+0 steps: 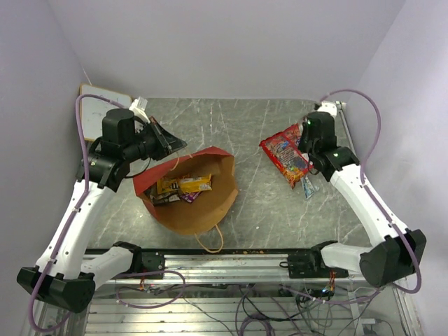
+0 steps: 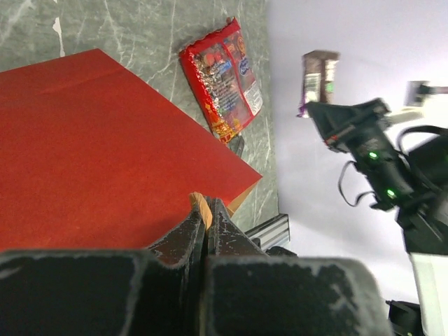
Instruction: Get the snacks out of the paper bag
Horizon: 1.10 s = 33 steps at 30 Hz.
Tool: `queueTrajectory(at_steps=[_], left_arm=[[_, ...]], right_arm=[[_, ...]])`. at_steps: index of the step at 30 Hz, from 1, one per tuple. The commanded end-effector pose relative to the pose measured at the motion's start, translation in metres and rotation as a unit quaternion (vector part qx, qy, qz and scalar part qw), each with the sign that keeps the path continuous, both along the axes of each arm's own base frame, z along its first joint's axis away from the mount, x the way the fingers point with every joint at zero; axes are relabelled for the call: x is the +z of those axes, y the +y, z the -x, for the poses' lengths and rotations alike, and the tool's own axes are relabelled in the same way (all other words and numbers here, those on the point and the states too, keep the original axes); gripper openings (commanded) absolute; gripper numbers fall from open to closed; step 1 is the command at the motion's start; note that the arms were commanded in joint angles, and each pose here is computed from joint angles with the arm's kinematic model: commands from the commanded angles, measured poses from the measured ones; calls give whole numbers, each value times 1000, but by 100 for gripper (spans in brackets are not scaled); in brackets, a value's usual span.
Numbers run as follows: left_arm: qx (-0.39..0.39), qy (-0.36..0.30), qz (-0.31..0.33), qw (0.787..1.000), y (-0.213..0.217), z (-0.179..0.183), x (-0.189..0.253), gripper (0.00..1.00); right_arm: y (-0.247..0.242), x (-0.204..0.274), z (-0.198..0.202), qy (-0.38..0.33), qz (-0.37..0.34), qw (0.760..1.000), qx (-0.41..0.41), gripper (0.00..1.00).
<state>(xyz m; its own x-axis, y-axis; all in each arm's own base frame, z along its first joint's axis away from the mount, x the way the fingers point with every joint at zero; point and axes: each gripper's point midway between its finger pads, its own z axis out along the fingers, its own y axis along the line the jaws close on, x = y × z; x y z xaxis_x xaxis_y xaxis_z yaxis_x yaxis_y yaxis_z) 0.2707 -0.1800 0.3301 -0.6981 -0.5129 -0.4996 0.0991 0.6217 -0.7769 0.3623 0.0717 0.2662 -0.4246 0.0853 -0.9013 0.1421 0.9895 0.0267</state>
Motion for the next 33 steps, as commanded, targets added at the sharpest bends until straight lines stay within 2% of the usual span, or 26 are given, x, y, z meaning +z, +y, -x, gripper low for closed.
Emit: queueTrajectory(at_steps=[1, 5, 10, 17, 18, 21, 24, 27, 29, 33], left_arm=[[-32, -20, 1, 999, -6, 6, 8, 7], [-51, -30, -34, 998, -4, 6, 14, 7], [-70, -38, -51, 996, -5, 6, 15, 7], [-77, -41, -77, 993, 0, 10, 19, 7], [-75, -41, -75, 993, 0, 10, 18, 7], [-75, -43, -58, 995, -3, 12, 18, 7], [-84, -44, -53, 994, -5, 14, 21, 7], [-76, -48, -62, 994, -2, 12, 23, 7], [-75, -50, -60, 994, -3, 11, 26, 7], [-72, -50, -56, 995, -3, 8, 26, 7]], right_arm=[[-46, -50, 9, 43, -46, 996, -67, 0], [-94, -100, 18, 78, -77, 983, -147, 0], [-130, -136, 30, 101, -108, 964, -222, 0], [-151, -182, 37, 118, -170, 940, -271, 0], [-150, -187, 33, 113, -187, 939, -265, 2], [-142, -206, 25, 116, -194, 949, -219, 24], [-138, -220, 35, 167, -197, 941, -221, 33], [-136, -213, 43, 156, -197, 943, -218, 43], [-138, -203, 49, 150, -189, 945, -220, 45], [-140, -195, 55, 168, -164, 949, -213, 55]])
